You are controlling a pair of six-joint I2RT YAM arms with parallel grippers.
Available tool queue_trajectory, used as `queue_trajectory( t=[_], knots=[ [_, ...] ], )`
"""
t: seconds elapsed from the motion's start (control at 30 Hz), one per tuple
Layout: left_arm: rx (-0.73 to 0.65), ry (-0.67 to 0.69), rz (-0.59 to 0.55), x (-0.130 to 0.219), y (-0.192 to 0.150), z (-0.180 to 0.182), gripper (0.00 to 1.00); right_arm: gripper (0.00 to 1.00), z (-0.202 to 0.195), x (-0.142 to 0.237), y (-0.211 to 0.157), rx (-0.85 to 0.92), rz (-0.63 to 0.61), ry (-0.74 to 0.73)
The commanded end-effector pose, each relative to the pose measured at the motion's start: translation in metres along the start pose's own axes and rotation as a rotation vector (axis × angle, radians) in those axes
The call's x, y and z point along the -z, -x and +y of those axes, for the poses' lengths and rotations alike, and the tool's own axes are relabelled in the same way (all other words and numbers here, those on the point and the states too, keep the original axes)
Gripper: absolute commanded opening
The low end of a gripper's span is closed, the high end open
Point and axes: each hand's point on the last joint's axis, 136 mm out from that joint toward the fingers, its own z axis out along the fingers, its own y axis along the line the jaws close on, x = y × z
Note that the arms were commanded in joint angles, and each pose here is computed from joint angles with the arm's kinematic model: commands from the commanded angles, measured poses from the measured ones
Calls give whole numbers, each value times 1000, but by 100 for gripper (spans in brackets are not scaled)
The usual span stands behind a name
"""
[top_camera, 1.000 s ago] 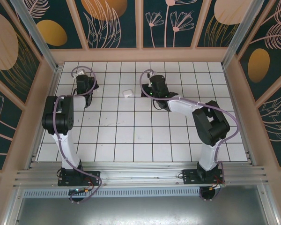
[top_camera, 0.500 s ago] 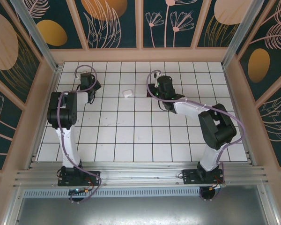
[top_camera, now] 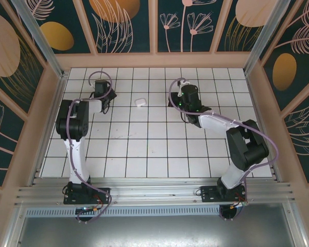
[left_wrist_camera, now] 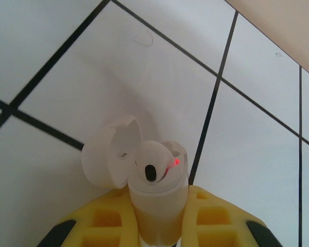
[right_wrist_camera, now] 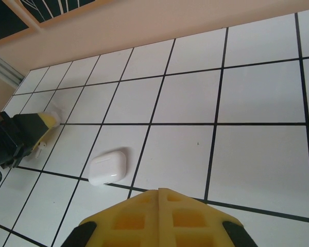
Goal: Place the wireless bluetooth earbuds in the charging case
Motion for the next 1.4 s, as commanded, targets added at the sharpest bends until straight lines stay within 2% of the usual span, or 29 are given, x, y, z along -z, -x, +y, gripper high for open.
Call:
queue_trajectory(
  t=[0.0, 0.27, 0.4, 0.53, 0.67, 0.87, 1.13, 1.27, 1.37],
  knots=[
    [16, 33, 19, 16, -12, 6, 0, 0, 6, 13, 18, 6, -59, 34],
    [23, 6, 32, 58, -38, 11, 0, 0, 12, 20, 18, -15, -58, 63],
    [-6, -25, 69, 80, -63, 9, 0, 0, 18, 19, 16, -27, -46, 89],
    [-39, -72, 108, 99, -83, 2, 0, 0, 25, 11, 11, -36, -6, 115],
    [-67, -104, 102, 127, -88, -2, 0, 0, 38, -5, 1, -28, 54, 149],
    [-167, -117, 27, 175, -60, -10, 0, 2, 71, -38, -24, 9, 174, 222],
    [-318, -92, -135, 226, 5, -30, 0, 16, 152, -87, -89, 279, 354, 381],
    [-351, -23, -231, 248, 32, -15, 0, 20, 188, -115, -117, 393, 447, 446],
    [-388, 34, -300, 269, 46, -2, 0, 22, 205, -136, -130, 415, 507, 487]
  ],
)
